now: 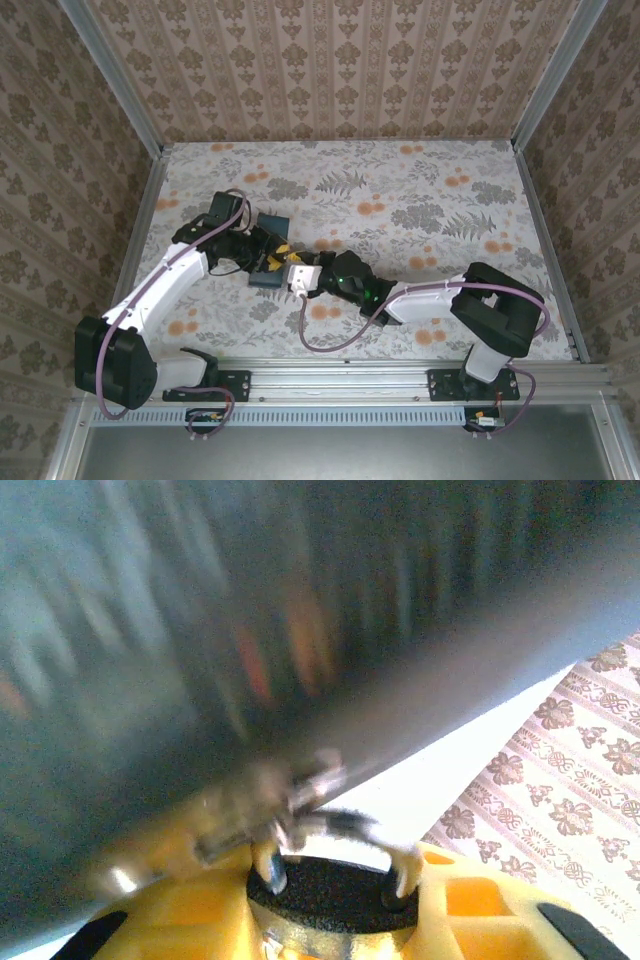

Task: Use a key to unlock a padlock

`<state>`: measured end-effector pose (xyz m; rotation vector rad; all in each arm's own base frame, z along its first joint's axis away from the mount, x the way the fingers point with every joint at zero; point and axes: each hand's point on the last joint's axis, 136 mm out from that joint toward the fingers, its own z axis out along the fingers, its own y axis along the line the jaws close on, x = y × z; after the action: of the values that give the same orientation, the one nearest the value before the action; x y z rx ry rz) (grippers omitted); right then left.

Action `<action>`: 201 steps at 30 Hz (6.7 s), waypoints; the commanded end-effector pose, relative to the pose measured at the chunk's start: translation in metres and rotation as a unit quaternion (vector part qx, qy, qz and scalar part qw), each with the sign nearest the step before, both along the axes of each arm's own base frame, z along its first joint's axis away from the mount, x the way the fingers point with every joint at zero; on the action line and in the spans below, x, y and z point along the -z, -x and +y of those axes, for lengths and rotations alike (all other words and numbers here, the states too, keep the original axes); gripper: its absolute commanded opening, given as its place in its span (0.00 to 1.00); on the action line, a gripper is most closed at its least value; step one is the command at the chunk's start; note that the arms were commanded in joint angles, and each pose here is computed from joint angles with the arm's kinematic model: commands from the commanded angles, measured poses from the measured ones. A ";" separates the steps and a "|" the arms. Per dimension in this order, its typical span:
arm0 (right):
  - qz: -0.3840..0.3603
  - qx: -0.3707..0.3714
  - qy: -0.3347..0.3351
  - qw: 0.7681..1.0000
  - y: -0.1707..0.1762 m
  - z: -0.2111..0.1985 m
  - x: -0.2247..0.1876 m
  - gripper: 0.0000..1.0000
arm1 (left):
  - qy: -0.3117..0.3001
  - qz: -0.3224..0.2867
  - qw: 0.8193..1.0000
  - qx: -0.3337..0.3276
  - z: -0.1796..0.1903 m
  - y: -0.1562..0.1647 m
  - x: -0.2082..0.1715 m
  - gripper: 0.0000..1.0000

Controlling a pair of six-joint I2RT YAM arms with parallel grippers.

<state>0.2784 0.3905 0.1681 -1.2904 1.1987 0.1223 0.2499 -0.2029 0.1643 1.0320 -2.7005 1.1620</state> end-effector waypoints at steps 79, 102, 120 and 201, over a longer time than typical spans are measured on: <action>0.626 0.052 -0.355 0.693 -0.050 -0.002 -0.019 0.00 | -0.138 -0.188 0.970 0.071 0.077 -0.049 -0.002 0.54; 0.765 -0.016 -0.448 0.462 -0.069 0.023 -0.060 0.00 | -0.236 -0.289 0.920 0.123 0.079 -0.127 0.015 0.48; 0.747 0.098 -0.455 0.475 -0.111 0.018 -0.007 0.02 | -0.194 -0.262 0.929 0.175 0.062 -0.105 0.034 0.36; 0.688 0.168 -0.306 0.636 -0.157 -0.056 -0.014 0.44 | -0.254 -0.350 0.849 0.304 0.046 -0.184 0.047 0.40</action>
<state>0.4325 0.3626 0.1778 -0.1006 2.3060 1.4839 0.4546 -0.1678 0.1429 -0.5318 -3.6587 0.9104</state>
